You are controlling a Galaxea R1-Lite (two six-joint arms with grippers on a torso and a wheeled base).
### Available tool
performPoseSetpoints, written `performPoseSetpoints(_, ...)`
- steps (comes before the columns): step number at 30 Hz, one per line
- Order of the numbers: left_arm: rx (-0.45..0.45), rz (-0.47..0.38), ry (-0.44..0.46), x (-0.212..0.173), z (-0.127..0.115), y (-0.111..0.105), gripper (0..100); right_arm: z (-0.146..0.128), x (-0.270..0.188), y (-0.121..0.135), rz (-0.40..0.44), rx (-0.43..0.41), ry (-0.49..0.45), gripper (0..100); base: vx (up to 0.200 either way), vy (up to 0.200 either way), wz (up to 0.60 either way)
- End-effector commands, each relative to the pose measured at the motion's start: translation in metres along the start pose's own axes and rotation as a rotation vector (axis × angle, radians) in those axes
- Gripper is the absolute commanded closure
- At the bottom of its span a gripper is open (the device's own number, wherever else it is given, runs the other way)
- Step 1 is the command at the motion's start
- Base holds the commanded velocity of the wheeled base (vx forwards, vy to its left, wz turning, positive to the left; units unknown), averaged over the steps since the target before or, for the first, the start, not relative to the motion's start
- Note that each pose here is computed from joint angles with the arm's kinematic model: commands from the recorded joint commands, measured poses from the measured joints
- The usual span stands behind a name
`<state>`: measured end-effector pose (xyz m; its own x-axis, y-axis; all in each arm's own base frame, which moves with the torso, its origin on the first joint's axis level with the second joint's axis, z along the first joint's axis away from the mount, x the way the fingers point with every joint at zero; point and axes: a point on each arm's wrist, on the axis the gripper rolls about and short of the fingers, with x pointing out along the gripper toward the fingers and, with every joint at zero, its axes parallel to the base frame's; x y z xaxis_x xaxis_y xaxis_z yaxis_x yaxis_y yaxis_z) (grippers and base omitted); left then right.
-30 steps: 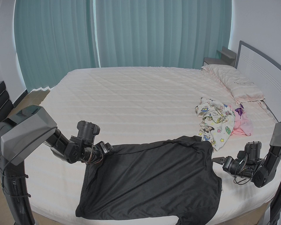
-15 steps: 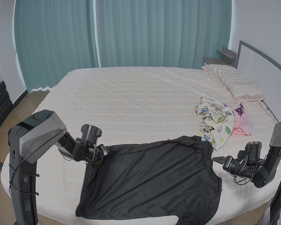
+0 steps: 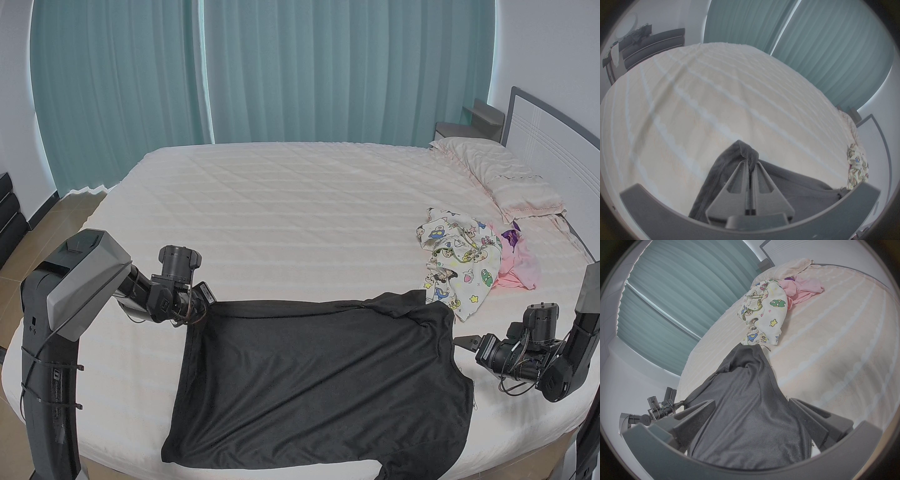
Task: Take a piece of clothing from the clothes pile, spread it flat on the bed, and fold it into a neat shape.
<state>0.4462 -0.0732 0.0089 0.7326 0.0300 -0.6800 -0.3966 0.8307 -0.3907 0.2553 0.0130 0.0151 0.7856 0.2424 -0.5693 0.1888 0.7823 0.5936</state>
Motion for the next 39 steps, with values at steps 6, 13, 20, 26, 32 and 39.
performPoseSetpoints(6,-0.044,-0.024,-0.056,0.018,0.038,0.005,100,-0.003,0.003,-0.003,-0.011,0.003,0.017,0,0.000,0.000,0.00)
performPoseSetpoints(13,-0.041,-0.035,-0.052,0.030,0.041,0.001,100,-0.003,0.006,-0.004,-0.011,0.004,0.016,0,0.000,0.000,0.00)
performPoseSetpoints(20,-0.056,-0.046,-0.081,0.034,0.054,-0.001,0,-0.002,0.007,-0.004,0.000,0.002,-0.006,0,0.000,0.000,0.00)
performPoseSetpoints(26,-0.076,-0.040,-0.100,0.025,0.067,0.006,0,-0.003,0.006,-0.005,0.000,0.002,-0.006,0,0.000,0.000,0.00)
performPoseSetpoints(32,-0.086,-0.051,-0.006,-0.010,0.063,0.019,0,0.003,0.007,-0.001,0.025,-0.002,-0.038,0,0.000,0.000,0.00)
performPoseSetpoints(39,-0.116,-0.070,0.139,-0.050,0.036,0.034,0,0.025,0.033,0.019,0.120,-0.033,-0.129,0,0.000,0.000,0.00)
